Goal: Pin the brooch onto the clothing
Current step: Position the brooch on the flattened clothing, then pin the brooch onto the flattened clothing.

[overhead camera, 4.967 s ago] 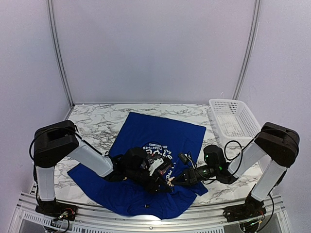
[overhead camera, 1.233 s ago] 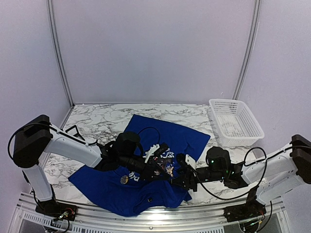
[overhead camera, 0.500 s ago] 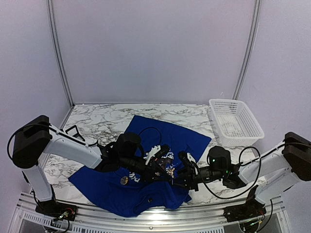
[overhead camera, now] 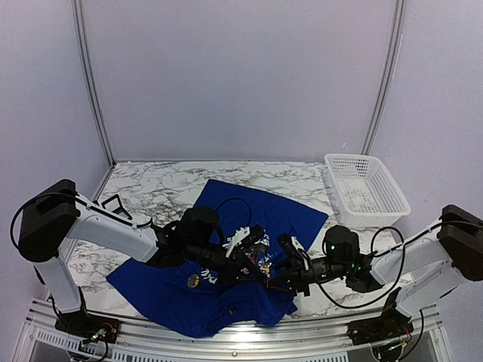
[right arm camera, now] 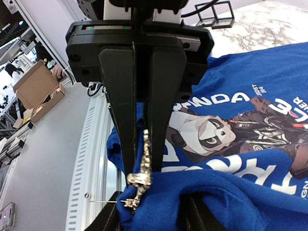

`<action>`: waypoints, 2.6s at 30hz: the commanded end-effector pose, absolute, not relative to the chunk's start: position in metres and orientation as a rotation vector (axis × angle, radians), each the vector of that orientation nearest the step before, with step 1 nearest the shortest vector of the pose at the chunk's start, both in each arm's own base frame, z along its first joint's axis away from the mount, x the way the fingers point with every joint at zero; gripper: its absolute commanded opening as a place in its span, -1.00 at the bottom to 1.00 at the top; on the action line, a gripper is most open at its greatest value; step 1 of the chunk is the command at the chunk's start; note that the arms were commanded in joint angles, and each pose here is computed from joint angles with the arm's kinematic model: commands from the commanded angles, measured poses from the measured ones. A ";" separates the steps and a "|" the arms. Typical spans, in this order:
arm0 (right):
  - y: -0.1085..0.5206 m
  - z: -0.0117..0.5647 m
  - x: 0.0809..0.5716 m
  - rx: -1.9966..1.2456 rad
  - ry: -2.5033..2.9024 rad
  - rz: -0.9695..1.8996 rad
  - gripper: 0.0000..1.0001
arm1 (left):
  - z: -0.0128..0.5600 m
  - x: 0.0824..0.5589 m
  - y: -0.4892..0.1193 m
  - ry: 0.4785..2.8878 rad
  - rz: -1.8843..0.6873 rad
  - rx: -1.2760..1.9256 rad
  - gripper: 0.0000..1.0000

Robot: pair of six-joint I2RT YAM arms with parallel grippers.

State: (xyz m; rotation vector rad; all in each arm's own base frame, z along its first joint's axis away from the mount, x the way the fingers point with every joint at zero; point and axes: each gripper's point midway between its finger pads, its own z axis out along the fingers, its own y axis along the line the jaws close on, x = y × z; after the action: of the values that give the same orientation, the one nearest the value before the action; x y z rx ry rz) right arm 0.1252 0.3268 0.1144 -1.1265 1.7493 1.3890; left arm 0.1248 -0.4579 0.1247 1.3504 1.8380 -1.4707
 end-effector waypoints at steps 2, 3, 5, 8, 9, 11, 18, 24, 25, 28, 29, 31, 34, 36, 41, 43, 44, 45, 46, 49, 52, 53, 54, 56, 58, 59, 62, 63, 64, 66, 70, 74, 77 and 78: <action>0.342 0.157 0.136 -1.109 1.568 1.410 -0.25 | 0.130 0.114 -0.457 1.820 -1.496 1.391 -1.00; 0.342 0.157 0.138 -1.097 1.576 1.410 -0.25 | 0.129 0.114 -0.457 1.823 -1.497 1.391 -1.00; 0.343 0.156 0.141 -1.074 1.593 1.407 -0.23 | 0.129 0.114 -0.458 1.825 -1.504 1.392 -1.00; 0.340 0.160 0.143 -1.030 1.585 1.406 -0.20 | 0.130 0.114 -0.458 1.825 -1.505 1.390 -1.00; 0.340 0.161 0.143 -1.017 1.583 1.413 -0.18 | 0.130 0.114 -0.458 1.825 -1.506 1.391 -1.00; 0.339 0.164 0.144 -0.996 1.574 1.420 -0.16 | 0.131 0.114 -0.458 1.822 -1.507 1.391 -1.00; 0.339 0.165 0.142 -0.975 1.577 1.460 -0.31 | 0.131 0.113 -0.458 1.823 -1.505 1.389 -1.00; 0.341 0.165 0.142 -0.954 1.595 1.512 -0.37 | 0.130 0.113 -0.457 1.821 -1.508 1.396 -1.00; 0.340 0.165 0.143 -0.942 1.600 1.518 -0.36 | 0.130 0.113 -0.457 1.820 -1.504 1.396 -1.00; 0.339 0.167 0.146 -0.910 1.613 1.529 -0.32 | 0.128 0.114 -0.455 1.817 -1.482 1.397 -1.00; 0.339 0.167 0.148 -0.897 1.615 1.532 -0.30 | 0.128 0.114 -0.455 1.815 -1.475 1.398 -1.00; 0.338 0.170 0.149 -0.878 1.611 1.544 -0.29 | 0.127 0.115 -0.455 1.814 -1.465 1.399 -1.00; 0.338 0.172 0.150 -0.864 1.609 1.563 -0.38 | 0.128 0.115 -0.455 1.807 -1.462 1.401 -1.00; 0.339 0.172 0.151 -0.847 1.615 1.575 -0.39 | 0.127 0.114 -0.455 1.808 -1.466 1.406 -1.00; 0.336 0.171 0.159 -0.770 1.638 1.598 -0.41 | 0.124 0.112 -0.454 1.821 -1.478 1.410 -1.00; 0.335 0.170 0.162 -0.737 1.645 1.603 -0.41 | 0.124 0.112 -0.454 1.825 -1.477 1.407 -1.00; 0.334 0.168 0.163 -0.722 1.657 1.605 -0.43 | 0.123 0.112 -0.455 1.826 -1.475 1.406 -1.00; 0.335 0.165 0.164 -0.714 1.668 1.611 -0.46 | 0.123 0.113 -0.455 1.829 -1.473 1.403 -1.00; 0.336 0.161 0.165 -0.703 1.685 1.621 -0.49 | 0.123 0.113 -0.455 1.829 -1.472 1.403 -1.00; 0.336 0.160 0.166 -0.673 1.688 1.653 -0.51 | 0.124 0.113 -0.455 1.824 -1.470 1.406 -1.00; 0.335 0.161 0.168 -0.627 1.680 1.688 -0.51 | 0.121 0.111 -0.454 1.830 -1.466 1.413 -1.00; 0.334 0.161 0.168 -0.609 1.681 1.703 -0.51 | 0.119 0.111 -0.454 1.832 -1.459 1.414 -1.00; 0.333 0.162 0.169 -0.592 1.683 1.715 -0.52 | 0.118 0.111 -0.453 1.835 -1.450 1.413 -1.00; 0.333 0.160 0.171 -0.570 1.694 1.719 -0.54 | 0.117 0.112 -0.452 1.833 -1.433 1.414 -1.00; 0.334 0.157 0.173 -0.551 1.709 1.721 -0.56 | 0.117 0.112 -0.452 1.827 -1.424 1.418 -1.00; 0.335 0.157 0.174 -0.548 1.712 1.724 -0.56 | 0.117 0.112 -0.453 1.825 -1.422 1.421 -1.00; 0.335 0.158 0.176 -0.533 1.711 1.725 -0.56 | 0.116 0.111 -0.453 1.826 -1.413 1.429 -1.00; 0.336 0.157 0.177 -0.528 1.718 1.723 -0.57 | 0.115 0.111 -0.453 1.827 -1.409 1.429 -1.00; 0.336 0.156 0.178 -0.519 1.724 1.719 -0.57 | 0.115 0.111 -0.453 1.825 -1.405 1.430 -1.00; 0.335 0.154 0.181 -0.490 1.740 1.717 -0.58 | 0.116 0.111 -0.453 1.819 -1.395 1.432 -1.00; 0.337 0.156 0.188 -0.436 1.763 1.730 -0.60 | 0.114 0.111 -0.452 1.809 -1.347 1.444 -1.00; 0.340 0.156 0.190 -0.435 1.784 1.738 -0.61 | 0.108 0.111 -0.450 1.809 -1.301 1.452 -1.00; 0.339 0.157 0.190 -0.421 1.788 1.749 -0.63 | 0.108 0.111 -0.448 1.792 -1.271 1.460 -1.00; 0.339 0.158 0.189 -0.421 1.787 1.755 -0.65 | 0.108 0.111 -0.448 1.786 -1.261 1.464 -1.00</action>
State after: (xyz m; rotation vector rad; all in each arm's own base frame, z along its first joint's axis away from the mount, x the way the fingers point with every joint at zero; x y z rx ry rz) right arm 0.1534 0.3368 0.1215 -0.5742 1.9124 1.7623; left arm 0.1482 -0.4528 0.1163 1.3043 1.8399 -1.2564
